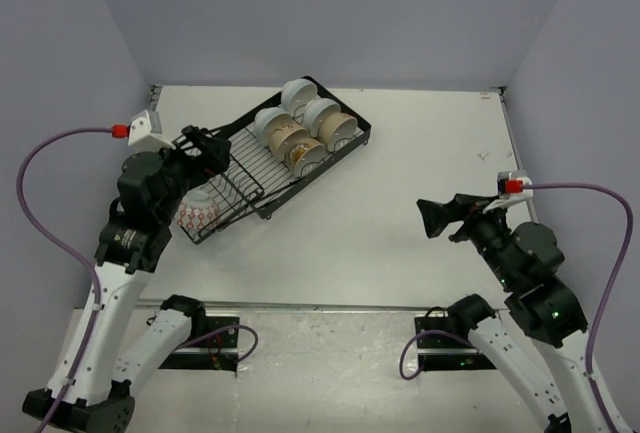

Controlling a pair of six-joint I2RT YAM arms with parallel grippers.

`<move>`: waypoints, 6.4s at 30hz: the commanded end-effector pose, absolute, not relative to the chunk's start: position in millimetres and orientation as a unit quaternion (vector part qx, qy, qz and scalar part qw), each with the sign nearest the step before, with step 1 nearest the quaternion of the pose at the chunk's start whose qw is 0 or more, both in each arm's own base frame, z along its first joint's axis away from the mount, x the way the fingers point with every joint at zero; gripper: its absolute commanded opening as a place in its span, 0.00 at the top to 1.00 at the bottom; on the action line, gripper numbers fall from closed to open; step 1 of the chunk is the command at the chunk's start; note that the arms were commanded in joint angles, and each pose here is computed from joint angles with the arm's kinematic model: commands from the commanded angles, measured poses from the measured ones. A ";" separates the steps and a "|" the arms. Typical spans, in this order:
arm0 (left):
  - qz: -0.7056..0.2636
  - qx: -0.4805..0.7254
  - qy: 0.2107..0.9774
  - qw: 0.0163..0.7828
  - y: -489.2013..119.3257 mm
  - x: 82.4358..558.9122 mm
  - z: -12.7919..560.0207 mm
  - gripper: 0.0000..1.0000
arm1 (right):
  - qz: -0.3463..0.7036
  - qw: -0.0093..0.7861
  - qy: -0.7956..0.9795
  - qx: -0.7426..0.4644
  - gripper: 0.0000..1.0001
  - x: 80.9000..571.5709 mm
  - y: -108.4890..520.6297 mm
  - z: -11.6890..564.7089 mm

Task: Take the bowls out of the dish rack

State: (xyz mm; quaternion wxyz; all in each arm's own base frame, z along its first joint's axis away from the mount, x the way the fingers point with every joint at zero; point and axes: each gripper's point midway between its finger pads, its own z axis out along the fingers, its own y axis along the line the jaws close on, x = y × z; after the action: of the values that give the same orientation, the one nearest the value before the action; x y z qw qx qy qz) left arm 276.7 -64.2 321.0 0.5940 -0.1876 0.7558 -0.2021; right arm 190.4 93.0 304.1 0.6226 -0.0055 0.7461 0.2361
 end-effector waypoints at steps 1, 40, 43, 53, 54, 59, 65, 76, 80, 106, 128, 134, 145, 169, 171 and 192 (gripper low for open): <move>-0.286 -0.165 0.723 0.607 -96.8 303.5 363.6 0.00 | 0.269 0.637 0.722 -0.006 0.01 190.9 102.1 317.7; -0.205 -0.465 0.679 0.530 146.1 266.9 207.9 0.00 | 0.321 0.571 0.749 -0.105 0.01 200.2 151.3 288.5; -0.237 -0.461 0.675 0.525 139.7 271.6 191.4 0.00 | 0.307 0.574 0.753 -0.096 0.01 204.6 146.8 287.4; -0.298 -0.402 0.679 0.537 123.4 288.4 190.1 0.00 | 0.307 0.548 0.773 -0.092 0.01 212.5 153.2 263.4; -0.305 -0.399 0.679 0.536 121.8 289.3 188.8 0.00 | 0.307 0.548 0.773 -0.094 0.01 212.5 153.9 263.0; -0.335 -0.377 0.680 0.533 114.8 294.8 186.9 0.00 | 0.306 0.545 0.774 -0.098 0.01 214.1 155.3 261.0; -0.343 -0.356 0.684 0.537 107.9 300.5 190.5 0.02 | 0.314 0.539 0.774 -0.108 0.01 214.8 160.5 261.4; -0.364 -0.351 0.678 0.533 101.2 306.9 191.2 0.02 | 0.316 0.536 0.775 -0.114 0.01 213.3 162.0 261.4; -0.366 -0.345 0.679 0.535 98.7 306.9 193.3 0.02 | 0.316 0.530 0.778 -0.115 0.01 214.2 163.3 257.4; -0.402 -0.381 0.655 0.514 91.0 311.7 173.7 0.14 | 0.333 0.504 0.786 -0.132 0.01 215.3 175.3 250.5; -0.407 -0.406 0.649 0.498 93.7 313.3 157.6 0.38 | 0.329 0.504 0.789 -0.129 0.01 216.7 173.8 246.4; -0.400 -0.413 0.651 0.496 96.6 314.1 155.8 0.42 | 0.328 0.504 0.789 -0.127 0.01 216.9 173.6 245.3; -0.398 -0.425 0.648 0.491 97.8 314.4 150.8 0.60 | 0.329 0.502 0.789 -0.128 0.01 217.6 174.6 244.2; -0.400 -0.430 0.646 0.488 93.8 330.1 147.4 0.77 | 0.322 0.508 0.789 -0.125 0.01 217.2 171.0 245.6; -0.397 -0.432 0.645 0.489 94.6 331.1 147.5 0.78 | 0.321 0.509 0.789 -0.124 0.01 218.4 170.8 246.2; -0.402 -0.420 0.644 0.497 99.0 358.2 161.5 1.00 | 0.320 0.511 0.789 -0.118 0.01 219.6 170.0 243.7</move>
State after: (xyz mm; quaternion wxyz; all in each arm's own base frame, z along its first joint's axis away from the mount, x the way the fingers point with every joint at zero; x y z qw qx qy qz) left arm 350.6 92.2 173.2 0.4994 -0.4016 0.6396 -0.4245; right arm 215.6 169.2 236.0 0.4900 -0.1148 0.8028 0.3196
